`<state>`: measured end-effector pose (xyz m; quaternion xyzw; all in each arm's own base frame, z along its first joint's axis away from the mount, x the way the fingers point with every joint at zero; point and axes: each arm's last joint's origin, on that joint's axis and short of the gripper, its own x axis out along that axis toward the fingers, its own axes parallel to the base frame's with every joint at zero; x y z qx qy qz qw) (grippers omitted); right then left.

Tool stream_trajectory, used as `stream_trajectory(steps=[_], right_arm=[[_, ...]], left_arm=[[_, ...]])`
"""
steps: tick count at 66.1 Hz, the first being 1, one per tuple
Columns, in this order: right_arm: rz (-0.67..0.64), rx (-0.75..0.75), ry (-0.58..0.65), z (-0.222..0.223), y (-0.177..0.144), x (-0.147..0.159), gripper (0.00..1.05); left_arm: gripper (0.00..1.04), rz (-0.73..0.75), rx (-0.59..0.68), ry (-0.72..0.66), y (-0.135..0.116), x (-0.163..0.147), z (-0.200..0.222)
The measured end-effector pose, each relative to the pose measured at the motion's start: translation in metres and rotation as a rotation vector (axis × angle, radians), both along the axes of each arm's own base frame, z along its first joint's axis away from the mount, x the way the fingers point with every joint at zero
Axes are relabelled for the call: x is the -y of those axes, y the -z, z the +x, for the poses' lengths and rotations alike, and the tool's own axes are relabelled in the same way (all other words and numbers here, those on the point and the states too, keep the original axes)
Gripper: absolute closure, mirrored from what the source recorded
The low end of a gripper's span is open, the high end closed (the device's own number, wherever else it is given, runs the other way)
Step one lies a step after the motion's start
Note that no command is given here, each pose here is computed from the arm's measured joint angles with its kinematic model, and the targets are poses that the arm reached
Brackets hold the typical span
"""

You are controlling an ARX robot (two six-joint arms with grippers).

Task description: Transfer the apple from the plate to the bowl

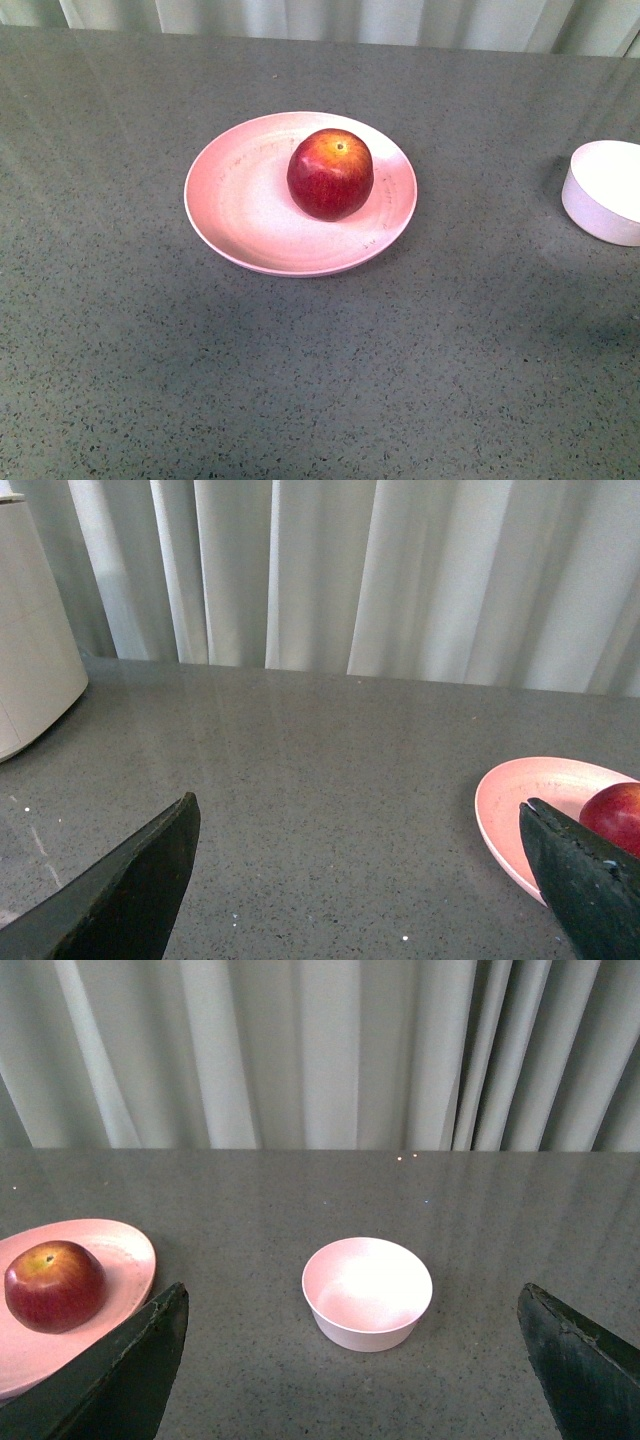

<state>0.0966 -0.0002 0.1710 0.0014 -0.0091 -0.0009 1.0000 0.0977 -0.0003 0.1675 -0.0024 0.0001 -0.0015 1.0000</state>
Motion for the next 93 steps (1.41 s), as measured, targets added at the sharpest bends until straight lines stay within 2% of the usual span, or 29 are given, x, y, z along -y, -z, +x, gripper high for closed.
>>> stream_trajectory(steps=[12,15,19,23,37,49,71,93], right_arm=[[0.0,-0.001,0.001,0.0,0.0,0.0,0.09],[0.017,-0.1,0.085,0.001,0.001,0.001,0.09],[-0.01,-0.333,0.262,0.009,0.003,0.009,0.09],[-0.021,-0.394,0.305,0.021,0.004,0.019,0.09],[-0.045,-0.368,0.32,0.07,-0.011,0.056,0.09],[-0.049,-0.439,0.258,0.128,0.002,0.074,0.09],[-0.063,-0.573,0.231,0.208,0.042,0.077,0.09],[0.009,-0.642,0.183,0.249,0.062,0.066,0.09]], left_arm=[[0.09,0.0,0.0,0.0,0.0,0.0,0.0],[0.09,0.0,0.0,0.0,0.0,0.0,0.0],[0.09,0.0,0.0,0.0,0.0,0.0,0.0],[0.09,0.0,0.0,0.0,0.0,0.0,0.0],[0.09,0.0,0.0,0.0,0.0,0.0,0.0],[0.09,0.0,0.0,0.0,0.0,0.0,0.0],[0.09,0.0,0.0,0.0,0.0,0.0,0.0],[0.09,0.0,0.0,0.0,0.0,0.0,0.0]])
